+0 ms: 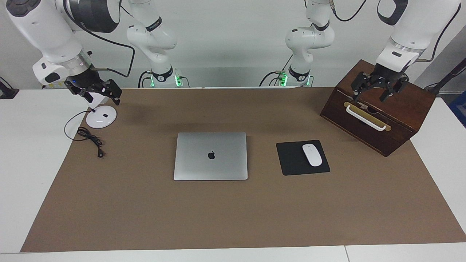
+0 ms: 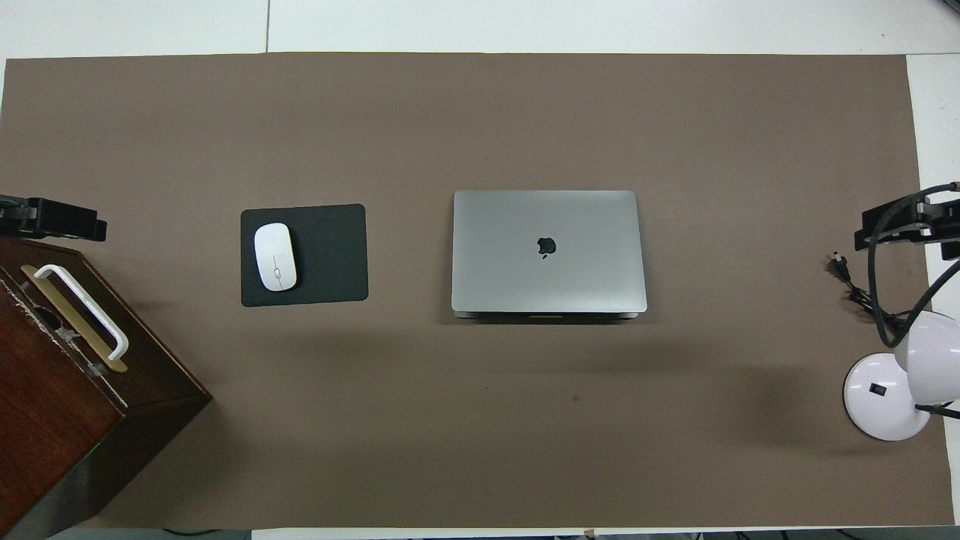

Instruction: Close laptop with both arms

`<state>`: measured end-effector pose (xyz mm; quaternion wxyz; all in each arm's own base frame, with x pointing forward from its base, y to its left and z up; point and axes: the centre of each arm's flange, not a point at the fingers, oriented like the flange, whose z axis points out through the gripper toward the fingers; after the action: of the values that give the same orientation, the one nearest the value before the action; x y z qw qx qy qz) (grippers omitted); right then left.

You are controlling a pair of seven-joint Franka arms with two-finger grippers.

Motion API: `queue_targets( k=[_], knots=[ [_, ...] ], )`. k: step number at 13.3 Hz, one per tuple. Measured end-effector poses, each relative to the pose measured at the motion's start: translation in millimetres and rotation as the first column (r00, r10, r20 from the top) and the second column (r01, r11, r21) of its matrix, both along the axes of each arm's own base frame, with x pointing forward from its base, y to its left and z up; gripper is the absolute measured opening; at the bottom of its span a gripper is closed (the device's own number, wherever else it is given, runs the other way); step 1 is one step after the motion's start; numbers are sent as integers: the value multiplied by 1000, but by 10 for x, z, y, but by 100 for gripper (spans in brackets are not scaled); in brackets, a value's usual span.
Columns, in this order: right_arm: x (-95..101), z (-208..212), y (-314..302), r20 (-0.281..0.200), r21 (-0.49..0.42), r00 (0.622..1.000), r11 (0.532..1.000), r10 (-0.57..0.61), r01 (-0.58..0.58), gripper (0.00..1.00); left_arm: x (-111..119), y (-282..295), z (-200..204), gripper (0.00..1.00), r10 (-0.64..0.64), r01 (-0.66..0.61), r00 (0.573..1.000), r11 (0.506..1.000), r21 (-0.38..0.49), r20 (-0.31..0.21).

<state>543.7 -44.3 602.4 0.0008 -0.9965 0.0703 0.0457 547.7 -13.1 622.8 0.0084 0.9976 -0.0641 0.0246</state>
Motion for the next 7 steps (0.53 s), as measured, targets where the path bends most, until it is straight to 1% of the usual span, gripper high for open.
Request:
queue_targets(
  k=[7],
  knots=[
    [-13,36,5,3,-1,1000,1000,0,0,100,-83,56,-15,100,10,-10,997,1000,0,-81]
  ],
)
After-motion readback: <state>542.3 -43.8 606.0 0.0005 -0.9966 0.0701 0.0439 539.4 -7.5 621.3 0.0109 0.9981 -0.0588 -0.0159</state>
